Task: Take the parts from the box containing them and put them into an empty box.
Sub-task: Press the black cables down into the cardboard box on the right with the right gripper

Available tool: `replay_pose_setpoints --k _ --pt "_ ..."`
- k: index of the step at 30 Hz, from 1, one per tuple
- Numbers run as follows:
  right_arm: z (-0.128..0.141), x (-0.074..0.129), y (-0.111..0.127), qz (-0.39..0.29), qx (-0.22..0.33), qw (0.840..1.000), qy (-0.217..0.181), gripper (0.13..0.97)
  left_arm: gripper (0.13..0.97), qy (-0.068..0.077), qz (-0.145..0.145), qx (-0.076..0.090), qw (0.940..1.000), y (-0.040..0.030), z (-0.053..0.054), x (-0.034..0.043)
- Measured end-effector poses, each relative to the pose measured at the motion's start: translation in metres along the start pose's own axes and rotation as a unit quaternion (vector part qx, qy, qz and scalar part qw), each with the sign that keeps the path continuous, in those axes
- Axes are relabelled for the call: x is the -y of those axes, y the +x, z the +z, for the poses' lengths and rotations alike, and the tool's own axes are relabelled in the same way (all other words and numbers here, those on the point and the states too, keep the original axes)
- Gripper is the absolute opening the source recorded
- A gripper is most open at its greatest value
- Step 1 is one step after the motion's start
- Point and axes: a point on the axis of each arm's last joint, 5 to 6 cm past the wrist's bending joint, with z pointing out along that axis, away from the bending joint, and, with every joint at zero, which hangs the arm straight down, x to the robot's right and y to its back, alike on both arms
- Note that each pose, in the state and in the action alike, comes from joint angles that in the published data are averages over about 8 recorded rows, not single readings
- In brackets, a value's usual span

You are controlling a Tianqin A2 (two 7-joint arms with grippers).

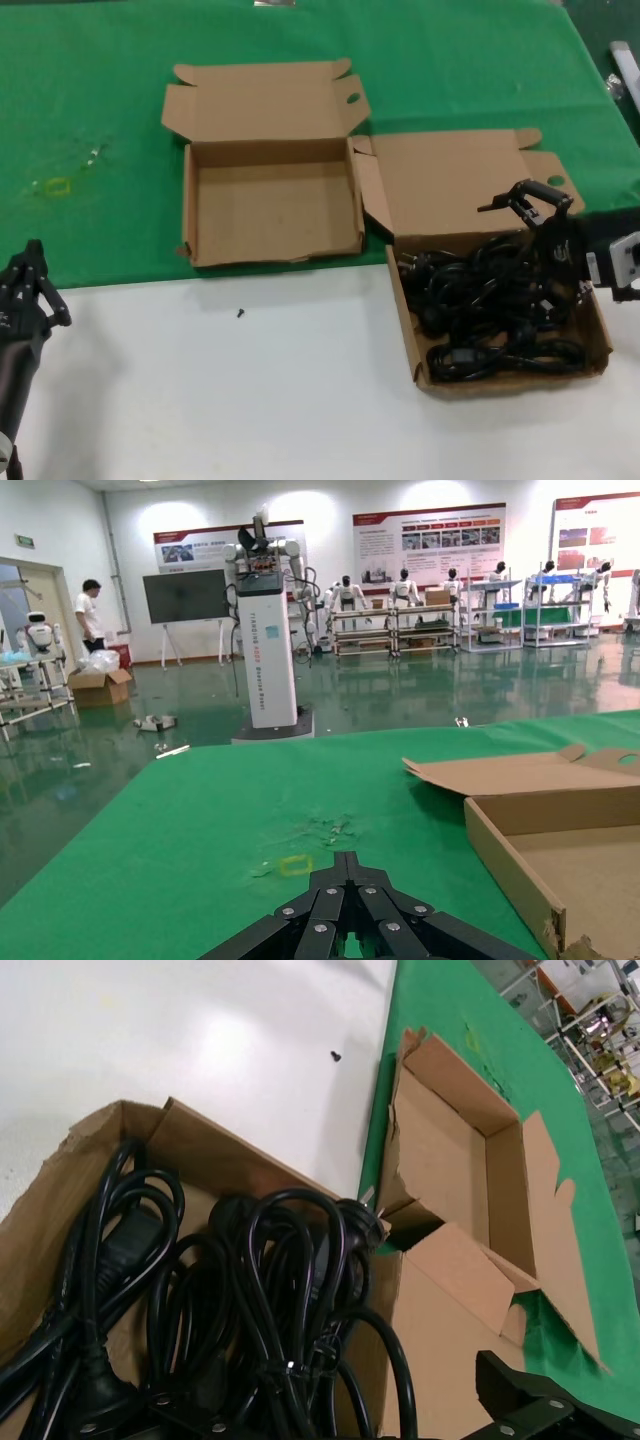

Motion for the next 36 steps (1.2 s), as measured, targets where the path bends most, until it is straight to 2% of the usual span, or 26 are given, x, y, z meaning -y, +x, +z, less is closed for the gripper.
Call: replay_pose_setpoints --k 7,15,19,27,28,36 --pt "0.0026 -0.0037 -0.0005 -0.006 0.001 1.0 -0.003 0.852 0.143 0.0 0.0 0.0 1.0 0.0 0.0 0.0" --pt "0.0025 -0.0052 -0.0006 -0.005 0.003 1.0 -0.003 0.69 0.143 0.0 0.0 0.0 1.0 0.0 0.0 0.0" --pt "0.0022 -0.0053 -0.0005 -0.003 0.003 1.0 -0.003 0.69 0.143 0.0 0.0 0.0 1.0 0.0 0.0 0.0" --pt "0.0011 -0.0054 0.0 -0.002 0.002 1.0 -0.004 0.468 0.143 0.0 0.0 0.0 1.0 0.0 0.0 0.0" --pt "0.0009 -0.0055 0.0001 -0.002 0.002 1.0 -0.004 0.468 0.143 0.0 0.0 0.0 1.0 0.0 0.0 0.0" --pt "-0.0032 -0.0052 0.0024 0.001 0.002 1.0 -0.006 0.292 0.143 0.0 0.0 0.0 1.0 0.0 0.0 0.0"
